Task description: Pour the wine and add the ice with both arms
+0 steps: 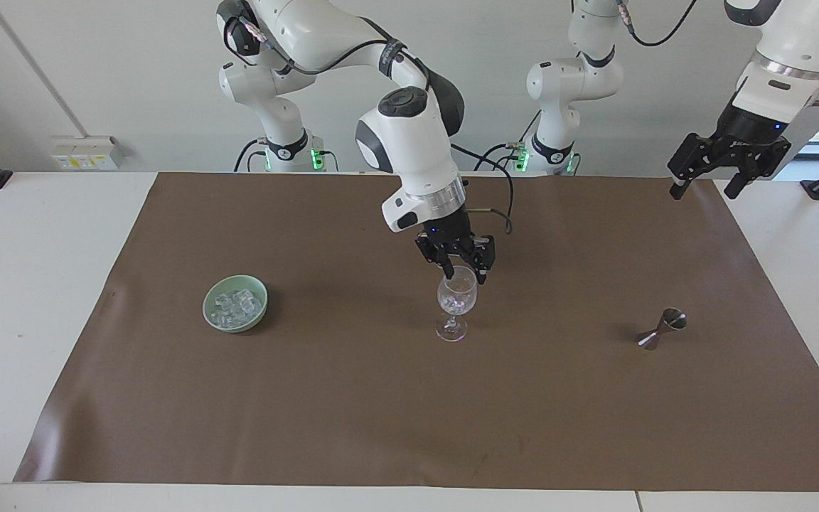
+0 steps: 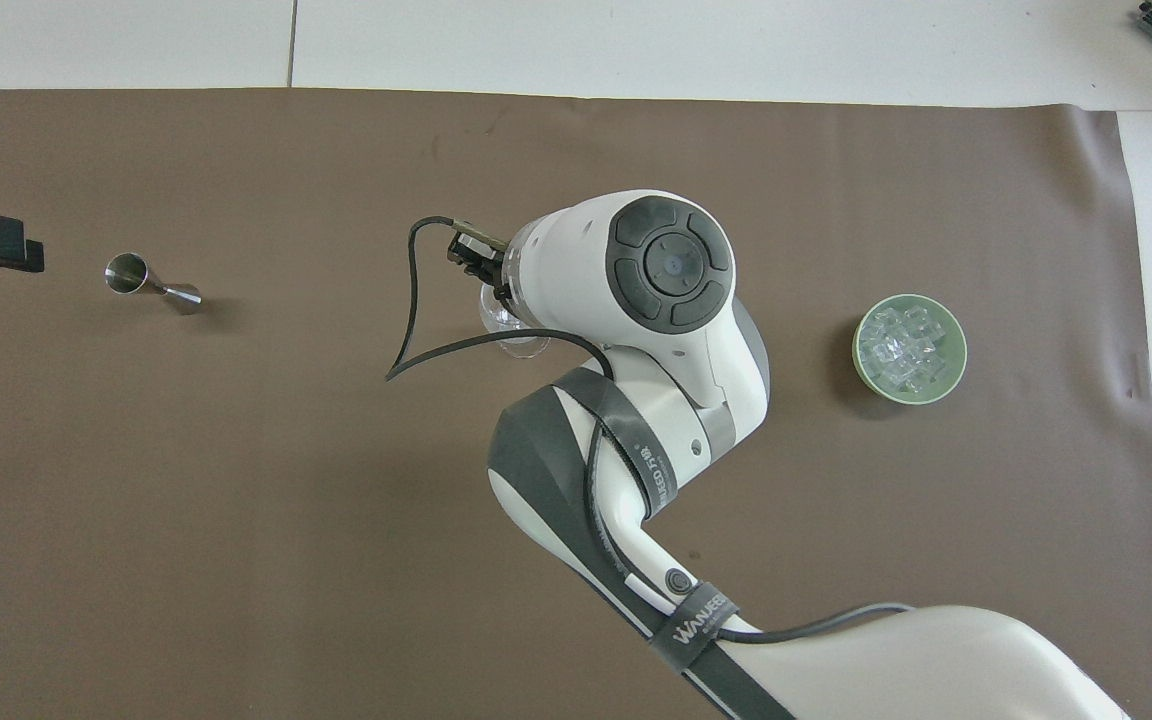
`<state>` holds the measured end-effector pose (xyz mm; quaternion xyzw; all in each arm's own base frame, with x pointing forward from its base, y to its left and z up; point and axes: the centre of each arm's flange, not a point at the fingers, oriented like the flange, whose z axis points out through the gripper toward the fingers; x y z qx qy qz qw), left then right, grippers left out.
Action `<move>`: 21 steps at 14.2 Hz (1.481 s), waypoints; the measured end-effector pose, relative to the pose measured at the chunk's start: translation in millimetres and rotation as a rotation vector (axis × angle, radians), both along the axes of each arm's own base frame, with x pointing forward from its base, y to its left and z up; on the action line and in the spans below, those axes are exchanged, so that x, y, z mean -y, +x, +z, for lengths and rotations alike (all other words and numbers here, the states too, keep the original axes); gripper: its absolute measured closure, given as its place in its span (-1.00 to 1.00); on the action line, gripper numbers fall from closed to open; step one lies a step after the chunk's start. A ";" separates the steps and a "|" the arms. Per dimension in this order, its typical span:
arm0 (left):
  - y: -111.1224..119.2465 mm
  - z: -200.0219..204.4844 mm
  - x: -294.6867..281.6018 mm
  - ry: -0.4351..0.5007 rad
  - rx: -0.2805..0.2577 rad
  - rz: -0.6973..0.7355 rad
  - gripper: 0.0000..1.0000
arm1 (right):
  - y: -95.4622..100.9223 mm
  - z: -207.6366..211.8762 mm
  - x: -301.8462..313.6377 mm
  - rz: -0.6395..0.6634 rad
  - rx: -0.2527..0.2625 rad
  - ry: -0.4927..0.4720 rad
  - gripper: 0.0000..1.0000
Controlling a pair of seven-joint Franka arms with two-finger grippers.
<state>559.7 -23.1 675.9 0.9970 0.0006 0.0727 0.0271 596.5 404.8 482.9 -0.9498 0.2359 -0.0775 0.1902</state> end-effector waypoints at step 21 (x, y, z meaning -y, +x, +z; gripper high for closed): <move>2.6 10.7 1.4 -0.004 0.050 0.000 -1.00 | 32.5 140.3 248.4 0.069 0.102 -0.277 -1.00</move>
